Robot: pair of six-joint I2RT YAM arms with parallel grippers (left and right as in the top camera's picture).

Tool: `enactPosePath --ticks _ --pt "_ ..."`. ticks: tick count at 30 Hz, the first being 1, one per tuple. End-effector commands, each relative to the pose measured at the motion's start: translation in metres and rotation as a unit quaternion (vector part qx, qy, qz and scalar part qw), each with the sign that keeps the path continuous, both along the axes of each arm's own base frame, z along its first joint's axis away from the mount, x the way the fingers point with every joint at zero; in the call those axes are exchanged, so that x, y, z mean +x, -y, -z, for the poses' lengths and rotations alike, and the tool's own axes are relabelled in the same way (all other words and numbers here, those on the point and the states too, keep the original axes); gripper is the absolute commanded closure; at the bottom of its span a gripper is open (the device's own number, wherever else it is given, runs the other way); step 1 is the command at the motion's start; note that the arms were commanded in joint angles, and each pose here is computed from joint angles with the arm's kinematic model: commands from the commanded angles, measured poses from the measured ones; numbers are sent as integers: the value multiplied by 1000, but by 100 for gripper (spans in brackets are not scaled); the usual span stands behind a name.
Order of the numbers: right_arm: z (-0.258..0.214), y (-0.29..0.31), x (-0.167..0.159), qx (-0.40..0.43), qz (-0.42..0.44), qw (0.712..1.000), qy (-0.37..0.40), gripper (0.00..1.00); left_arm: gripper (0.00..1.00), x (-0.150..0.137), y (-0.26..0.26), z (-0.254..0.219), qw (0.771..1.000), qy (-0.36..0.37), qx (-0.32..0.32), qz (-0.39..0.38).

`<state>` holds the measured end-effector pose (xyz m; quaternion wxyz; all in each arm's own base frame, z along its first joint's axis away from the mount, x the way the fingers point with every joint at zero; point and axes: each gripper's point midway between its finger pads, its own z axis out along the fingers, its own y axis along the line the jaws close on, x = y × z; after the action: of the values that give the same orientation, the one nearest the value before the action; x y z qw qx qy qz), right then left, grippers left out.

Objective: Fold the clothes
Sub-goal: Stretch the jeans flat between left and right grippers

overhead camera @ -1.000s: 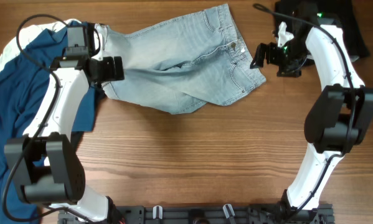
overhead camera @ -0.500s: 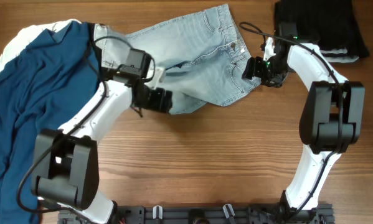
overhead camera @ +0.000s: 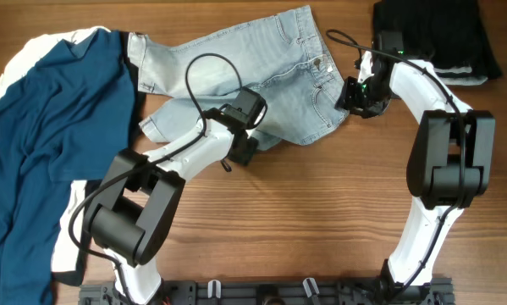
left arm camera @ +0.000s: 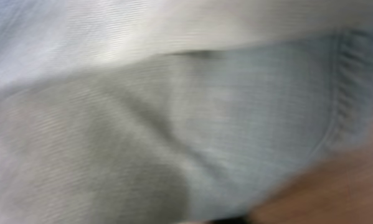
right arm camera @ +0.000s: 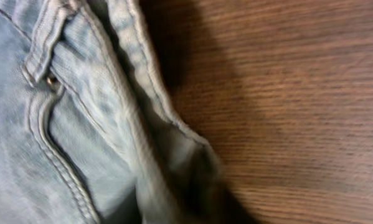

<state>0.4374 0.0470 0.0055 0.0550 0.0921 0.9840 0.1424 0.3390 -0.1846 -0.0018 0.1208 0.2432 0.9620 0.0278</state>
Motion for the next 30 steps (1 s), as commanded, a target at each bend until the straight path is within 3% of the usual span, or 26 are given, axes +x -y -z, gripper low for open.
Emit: enactPosePath --ticks 1,3,7,10,13,17,18,20,22,23,26,30 --pt "3 -6 -8 5 10 1000 -17 96 96 0 -54 5 988 9 74 -133" --pt "-11 -2 -10 5 13 1000 -17 96 96 -5 -67 -19 983 1 74 -171" --pt "-99 16 -23 -4 5 1000 14 96 96 -20 -84 -108 980 3 70 -188" --pt "-150 31 -59 -53 4 999 14 96 96 -23 -87 -155 979 40 37 -195" --pt "-154 36 -61 -68 6 998 18 96 96 -27 -79 -150 981 17 6 -194" --pt "-135 36 -44 -65 6 998 21 96 96 -27 -94 -90 967 -55 -7 -249" --pt "-132 36 -43 -65 6 998 17 96 89 -19 -99 -80 963 -55 -22 -261" --pt "-128 36 -43 -65 5 998 11 96 42 2 -115 -63 963 -45 -50 -260" --pt "-128 36 -42 -65 5 998 14 96 23 19 -128 -52 968 -43 -76 -236" --pt "-128 36 -41 -65 6 998 16 96 17 28 -131 -45 972 -43 -98 -208" --pt "-128 36 -42 -66 6 998 14 96 13 38 -142 -21 974 -59 -140 -167" --pt "-128 36 -41 -66 6 998 17 96 18 26 -126 12 958 -124 -218 -139"
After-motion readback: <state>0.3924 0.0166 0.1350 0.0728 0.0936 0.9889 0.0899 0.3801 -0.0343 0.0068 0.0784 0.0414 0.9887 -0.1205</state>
